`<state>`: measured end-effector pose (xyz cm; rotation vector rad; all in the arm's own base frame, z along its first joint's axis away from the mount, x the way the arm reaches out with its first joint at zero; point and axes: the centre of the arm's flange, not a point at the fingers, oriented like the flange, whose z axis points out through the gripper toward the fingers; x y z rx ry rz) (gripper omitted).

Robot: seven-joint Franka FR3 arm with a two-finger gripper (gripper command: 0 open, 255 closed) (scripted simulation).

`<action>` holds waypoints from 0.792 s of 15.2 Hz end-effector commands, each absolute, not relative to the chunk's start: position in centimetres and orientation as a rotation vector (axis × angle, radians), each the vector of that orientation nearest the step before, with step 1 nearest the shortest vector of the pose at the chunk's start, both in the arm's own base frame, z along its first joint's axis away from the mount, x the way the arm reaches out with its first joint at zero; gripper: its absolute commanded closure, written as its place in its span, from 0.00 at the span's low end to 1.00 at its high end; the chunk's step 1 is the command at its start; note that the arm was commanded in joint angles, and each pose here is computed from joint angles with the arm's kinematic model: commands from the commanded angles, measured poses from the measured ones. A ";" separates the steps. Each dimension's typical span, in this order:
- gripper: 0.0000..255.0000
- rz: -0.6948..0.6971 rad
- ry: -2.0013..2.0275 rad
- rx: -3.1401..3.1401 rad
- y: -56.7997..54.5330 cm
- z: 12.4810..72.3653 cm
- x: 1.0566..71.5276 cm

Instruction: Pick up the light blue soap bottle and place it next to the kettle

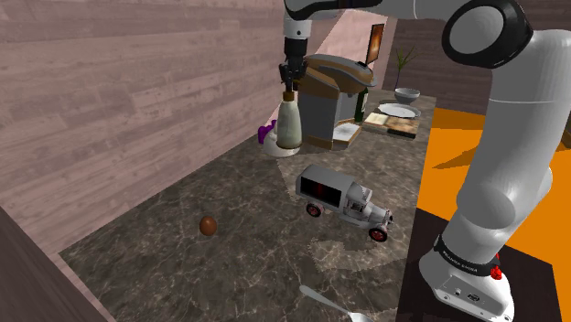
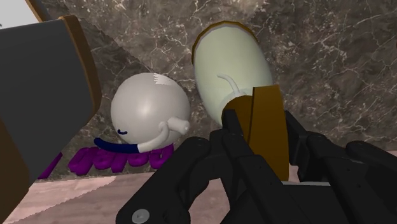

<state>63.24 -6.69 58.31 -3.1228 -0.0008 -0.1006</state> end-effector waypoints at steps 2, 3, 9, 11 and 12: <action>1.00 -0.103 -0.001 -3.123 -6.8 56.8 63.3; 1.00 -0.103 -0.001 -3.123 -6.8 56.3 63.3; 1.00 -0.103 -0.001 -3.123 -6.8 53.1 63.3; 1.00 -0.103 -0.001 -3.123 -6.8 52.0 63.3; 1.00 -0.103 -0.001 -3.123 -6.8 51.5 63.3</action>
